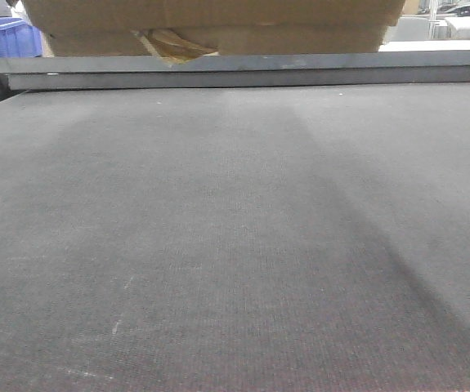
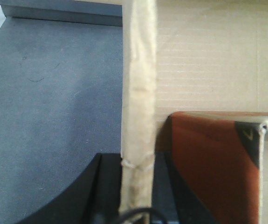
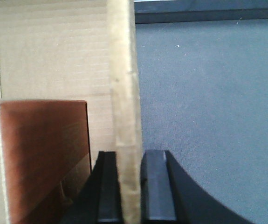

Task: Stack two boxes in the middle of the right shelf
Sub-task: 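Lift the two stacked boxes off the table with both grippers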

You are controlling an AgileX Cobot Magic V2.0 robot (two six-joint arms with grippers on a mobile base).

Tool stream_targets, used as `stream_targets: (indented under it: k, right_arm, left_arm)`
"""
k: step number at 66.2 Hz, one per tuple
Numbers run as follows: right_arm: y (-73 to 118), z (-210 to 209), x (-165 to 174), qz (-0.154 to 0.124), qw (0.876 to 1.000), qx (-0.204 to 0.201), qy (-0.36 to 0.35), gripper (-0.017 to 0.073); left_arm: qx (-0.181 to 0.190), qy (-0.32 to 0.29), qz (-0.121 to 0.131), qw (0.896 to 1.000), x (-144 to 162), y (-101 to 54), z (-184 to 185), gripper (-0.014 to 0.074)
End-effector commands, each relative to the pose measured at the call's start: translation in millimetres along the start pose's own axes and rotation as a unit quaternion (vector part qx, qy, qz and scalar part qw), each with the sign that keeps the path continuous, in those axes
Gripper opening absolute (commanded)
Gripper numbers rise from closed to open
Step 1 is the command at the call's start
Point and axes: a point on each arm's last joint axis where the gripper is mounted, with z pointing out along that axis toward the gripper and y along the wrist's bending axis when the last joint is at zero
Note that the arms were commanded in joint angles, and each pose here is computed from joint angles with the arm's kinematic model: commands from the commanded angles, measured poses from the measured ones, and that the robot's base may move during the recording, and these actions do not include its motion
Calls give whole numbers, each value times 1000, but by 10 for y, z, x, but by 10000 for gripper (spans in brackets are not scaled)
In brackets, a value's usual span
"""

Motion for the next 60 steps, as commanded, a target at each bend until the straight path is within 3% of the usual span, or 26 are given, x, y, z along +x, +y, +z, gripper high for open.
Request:
stream_targets:
  k: [1,60]
  right_arm:
    - [-12,-109,-103,3,999,-10,-43,-154]
    - [-12,-109,-103,3,999,-10,-43,-154]
  left_arm:
    - [11,-39,-6,999,-112,32,-121,-111]
    - [11,-39,-6,999,-112,32,-121,-111]
